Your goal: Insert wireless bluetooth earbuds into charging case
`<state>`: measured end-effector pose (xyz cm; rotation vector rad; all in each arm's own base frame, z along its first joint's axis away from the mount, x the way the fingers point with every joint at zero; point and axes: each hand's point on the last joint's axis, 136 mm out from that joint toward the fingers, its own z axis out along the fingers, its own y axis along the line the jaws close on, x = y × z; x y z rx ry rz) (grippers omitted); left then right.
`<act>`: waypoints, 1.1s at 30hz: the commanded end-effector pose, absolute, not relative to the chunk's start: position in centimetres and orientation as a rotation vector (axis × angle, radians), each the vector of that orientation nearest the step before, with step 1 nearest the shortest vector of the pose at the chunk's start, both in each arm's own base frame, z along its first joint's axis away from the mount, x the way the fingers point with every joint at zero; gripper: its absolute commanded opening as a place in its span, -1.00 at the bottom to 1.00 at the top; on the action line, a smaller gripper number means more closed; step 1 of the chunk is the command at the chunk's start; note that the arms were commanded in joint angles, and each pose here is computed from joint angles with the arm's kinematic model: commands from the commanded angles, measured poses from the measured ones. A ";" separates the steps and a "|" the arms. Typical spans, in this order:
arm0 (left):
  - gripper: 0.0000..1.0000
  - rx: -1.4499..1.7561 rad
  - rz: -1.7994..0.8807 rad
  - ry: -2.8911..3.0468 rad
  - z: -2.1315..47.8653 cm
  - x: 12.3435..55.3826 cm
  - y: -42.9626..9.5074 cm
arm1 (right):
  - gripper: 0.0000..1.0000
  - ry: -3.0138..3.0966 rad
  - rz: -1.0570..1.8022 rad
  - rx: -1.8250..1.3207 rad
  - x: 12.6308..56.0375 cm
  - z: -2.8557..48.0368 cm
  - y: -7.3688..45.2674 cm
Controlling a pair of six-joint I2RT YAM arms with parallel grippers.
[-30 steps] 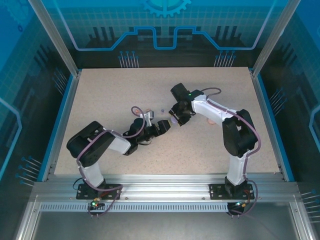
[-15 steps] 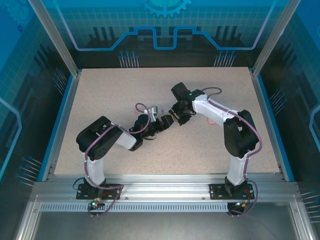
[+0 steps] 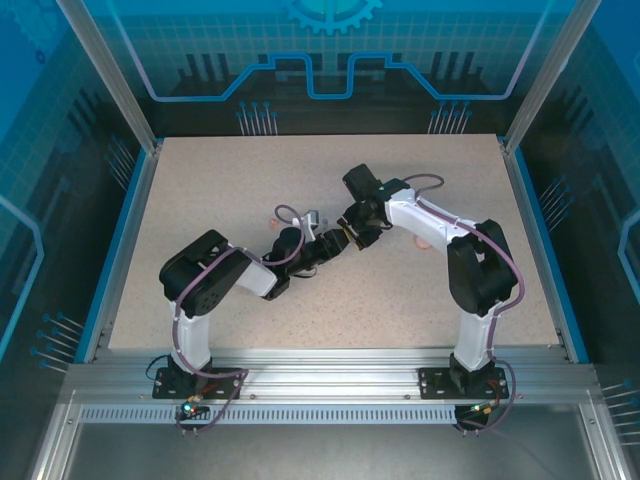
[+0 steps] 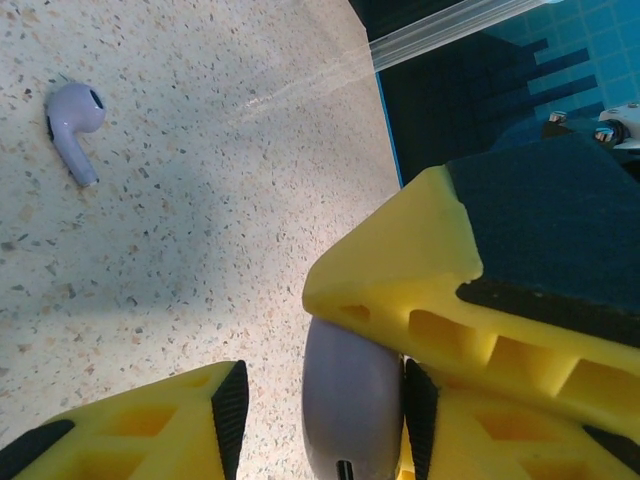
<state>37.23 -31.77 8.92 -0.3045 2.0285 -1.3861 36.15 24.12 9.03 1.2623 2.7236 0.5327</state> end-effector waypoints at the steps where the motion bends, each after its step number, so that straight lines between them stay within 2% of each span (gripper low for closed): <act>1: -0.09 -0.294 -1.405 2.003 9.4 37.8 -32.5 | -0.09 2.723 0.590 1.236 36.0 10.6 24.4; 4: -0.12 -0.291 -1.411 2.002 9.4 37.9 -32.7 | -0.09 2.728 0.590 1.237 36.0 10.5 24.4; 11: -0.38 -0.295 -1.405 2.007 9.2 37.9 -32.8 | -0.09 2.724 0.593 1.237 36.1 10.4 24.4; 15: -0.70 -0.296 -1.408 2.008 9.3 37.9 -32.8 | -0.08 2.721 0.604 1.240 36.1 10.5 24.4; 16: -0.78 -0.294 -1.410 2.008 9.3 37.9 -32.8 | -0.03 2.717 0.616 1.236 36.3 10.7 24.4; 19: -0.99 -0.290 -1.414 2.009 9.5 37.6 -32.8 | 0.34 2.694 0.672 1.211 37.4 11.7 24.2; 21: -1.00 -0.283 -1.408 2.012 9.8 37.4 -32.6 | 0.51 2.670 0.720 1.174 38.6 13.1 23.6; 23: -1.00 -0.262 -1.401 2.016 10.4 37.1 -32.5 | 0.58 2.636 0.745 1.118 39.6 15.0 22.5; 28: -1.00 -0.152 -1.391 2.030 12.5 35.7 -32.3 | 0.63 2.576 0.749 0.937 40.2 18.4 19.1; 33: -1.00 0.014 -1.393 2.051 15.0 34.3 -31.7 | 0.63 2.513 0.767 0.601 39.5 19.3 17.6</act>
